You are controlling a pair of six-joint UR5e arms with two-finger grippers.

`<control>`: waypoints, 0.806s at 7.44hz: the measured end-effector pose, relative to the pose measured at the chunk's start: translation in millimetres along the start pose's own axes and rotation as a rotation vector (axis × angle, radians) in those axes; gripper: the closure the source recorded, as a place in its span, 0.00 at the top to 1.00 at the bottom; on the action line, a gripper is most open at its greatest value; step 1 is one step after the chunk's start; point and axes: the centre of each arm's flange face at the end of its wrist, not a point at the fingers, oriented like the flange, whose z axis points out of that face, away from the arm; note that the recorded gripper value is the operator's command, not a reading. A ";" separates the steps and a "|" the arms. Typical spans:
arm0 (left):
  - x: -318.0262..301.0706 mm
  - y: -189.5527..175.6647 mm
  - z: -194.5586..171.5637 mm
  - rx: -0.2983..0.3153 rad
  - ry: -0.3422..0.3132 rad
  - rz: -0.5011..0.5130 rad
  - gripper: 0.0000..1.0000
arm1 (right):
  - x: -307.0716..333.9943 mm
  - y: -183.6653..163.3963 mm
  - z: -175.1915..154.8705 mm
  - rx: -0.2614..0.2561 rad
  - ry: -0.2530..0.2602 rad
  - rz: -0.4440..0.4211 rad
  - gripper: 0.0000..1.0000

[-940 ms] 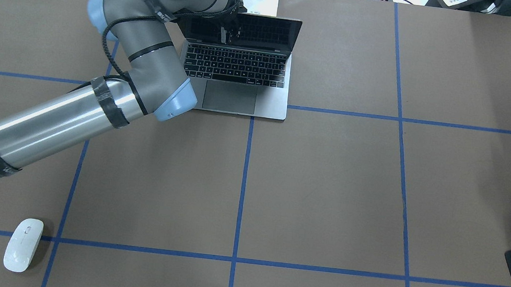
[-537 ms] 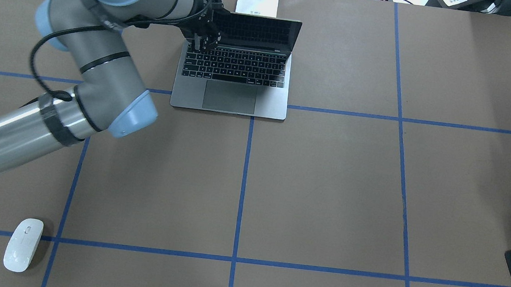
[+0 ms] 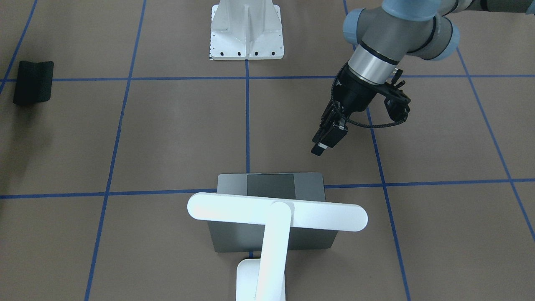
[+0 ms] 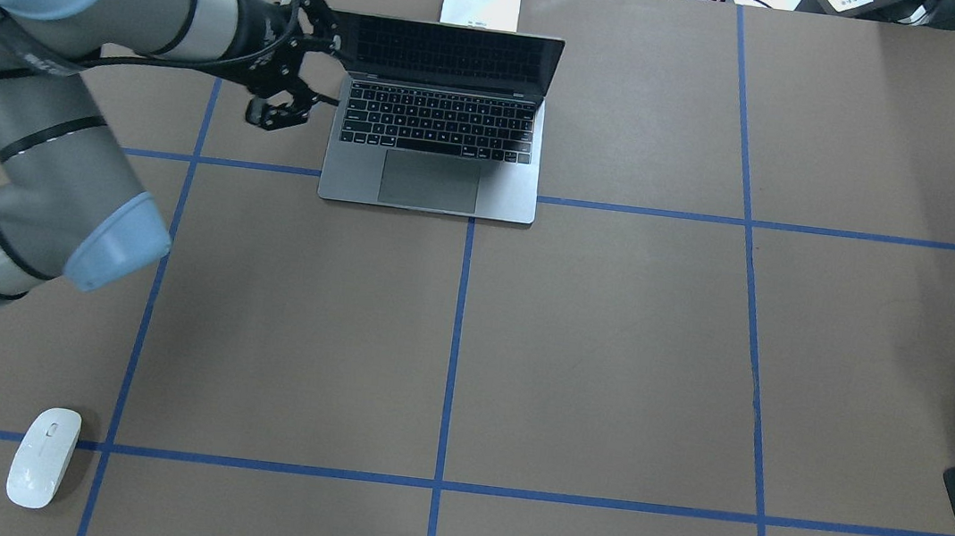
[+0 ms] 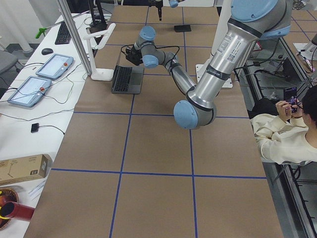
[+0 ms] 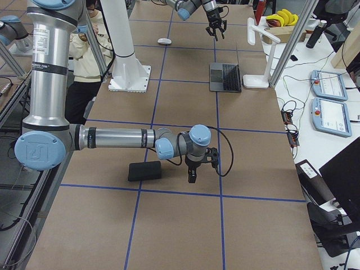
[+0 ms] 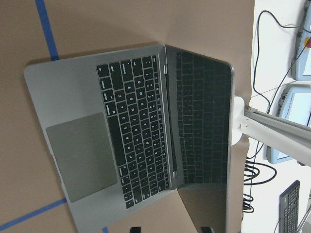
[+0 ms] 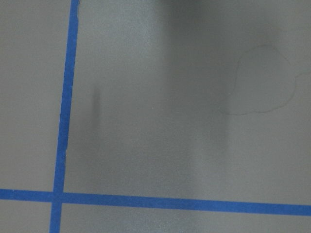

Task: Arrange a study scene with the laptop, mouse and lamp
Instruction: 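Release the laptop and pull the left gripper back toward its corner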

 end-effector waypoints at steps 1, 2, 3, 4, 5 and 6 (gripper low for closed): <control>-11.6 -12.4 -11.4 0.027 -0.070 0.148 0.51 | 0.9 0.6 1.5 -0.004 -0.006 0.003 1.00; -17.7 -25.6 -20.3 0.049 -0.134 0.289 0.53 | 0.1 -0.7 2.2 -0.006 -0.012 0.004 1.00; -23.7 -44.5 -27.3 0.056 -0.192 0.427 0.53 | -0.3 -3.4 3.2 -0.008 -0.015 0.007 1.00; -33.8 -72.7 -35.1 0.053 -0.243 0.563 0.55 | 0.7 -5.5 5.1 -0.011 -0.015 0.015 1.00; -44.9 -107.9 -45.7 0.045 -0.285 0.684 0.55 | 0.5 -7.9 7.0 -0.015 -0.019 0.019 1.00; -57.3 -148.6 -61.4 0.027 -0.321 0.786 0.55 | -0.2 -7.8 9.1 -0.025 -0.038 0.023 1.00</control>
